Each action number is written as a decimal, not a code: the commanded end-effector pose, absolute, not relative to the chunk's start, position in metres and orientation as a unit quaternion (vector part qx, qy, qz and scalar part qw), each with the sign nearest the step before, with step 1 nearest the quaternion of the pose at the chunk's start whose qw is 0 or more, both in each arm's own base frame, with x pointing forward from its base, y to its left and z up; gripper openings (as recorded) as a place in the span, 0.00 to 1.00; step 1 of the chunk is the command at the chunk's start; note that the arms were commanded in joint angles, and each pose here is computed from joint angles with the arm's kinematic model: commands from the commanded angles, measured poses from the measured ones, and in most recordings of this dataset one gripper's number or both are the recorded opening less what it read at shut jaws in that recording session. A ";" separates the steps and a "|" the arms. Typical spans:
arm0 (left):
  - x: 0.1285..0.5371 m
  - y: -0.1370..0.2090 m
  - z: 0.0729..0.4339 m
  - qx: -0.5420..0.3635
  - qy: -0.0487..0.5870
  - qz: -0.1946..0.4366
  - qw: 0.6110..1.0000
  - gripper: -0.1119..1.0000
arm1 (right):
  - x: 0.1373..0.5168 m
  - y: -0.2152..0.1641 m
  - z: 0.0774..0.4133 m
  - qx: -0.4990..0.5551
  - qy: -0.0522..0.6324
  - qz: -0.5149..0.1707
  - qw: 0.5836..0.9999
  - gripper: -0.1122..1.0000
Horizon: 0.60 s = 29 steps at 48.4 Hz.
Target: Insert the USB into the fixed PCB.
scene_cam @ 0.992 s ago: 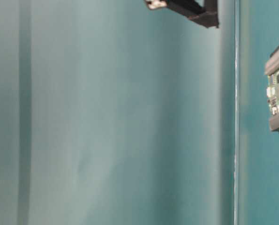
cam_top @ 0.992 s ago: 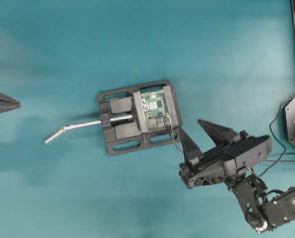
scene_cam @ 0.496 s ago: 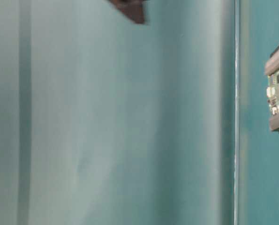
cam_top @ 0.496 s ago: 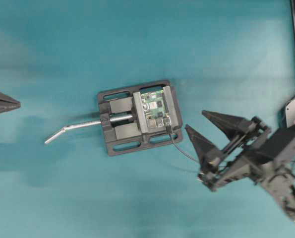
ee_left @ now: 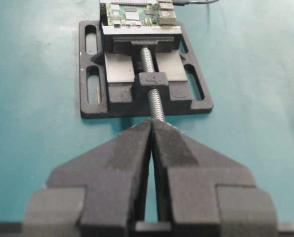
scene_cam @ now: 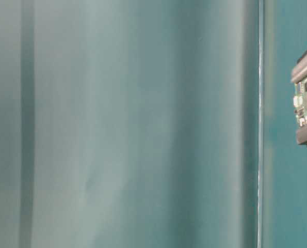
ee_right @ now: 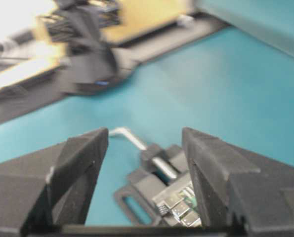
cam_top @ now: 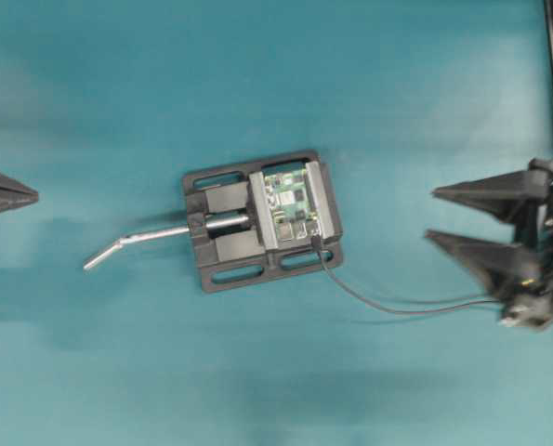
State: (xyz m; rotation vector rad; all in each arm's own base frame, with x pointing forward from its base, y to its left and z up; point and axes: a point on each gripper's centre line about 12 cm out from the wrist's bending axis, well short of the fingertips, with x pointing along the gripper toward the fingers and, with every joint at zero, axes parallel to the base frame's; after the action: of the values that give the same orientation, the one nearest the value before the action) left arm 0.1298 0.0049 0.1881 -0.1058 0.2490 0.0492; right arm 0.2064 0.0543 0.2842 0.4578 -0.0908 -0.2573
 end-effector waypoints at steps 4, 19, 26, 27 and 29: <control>0.132 0.005 0.197 -0.052 0.114 0.023 0.992 0.11 | 0.171 0.030 0.289 0.228 -0.084 -0.076 0.967 0.71; 0.132 0.005 0.197 -0.052 0.115 0.024 0.992 0.11 | 0.157 0.021 0.282 0.052 -0.074 -0.060 0.994 0.71; 0.132 0.005 0.197 -0.052 0.115 0.024 0.992 0.11 | 0.154 0.015 0.283 0.041 -0.081 -0.070 0.993 0.71; 0.132 0.005 0.197 -0.052 0.115 0.024 0.992 0.11 | 0.153 0.014 0.283 0.042 -0.082 -0.071 0.993 0.71; 0.132 0.005 0.197 -0.052 0.115 0.024 0.992 0.11 | 0.152 0.013 0.281 0.043 -0.082 -0.070 0.993 0.71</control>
State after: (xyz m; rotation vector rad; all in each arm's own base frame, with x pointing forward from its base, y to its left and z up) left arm 0.1299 0.0050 0.1879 -0.1059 0.2506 0.0495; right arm 0.1528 0.0140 0.2794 0.0857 -0.1564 -0.1381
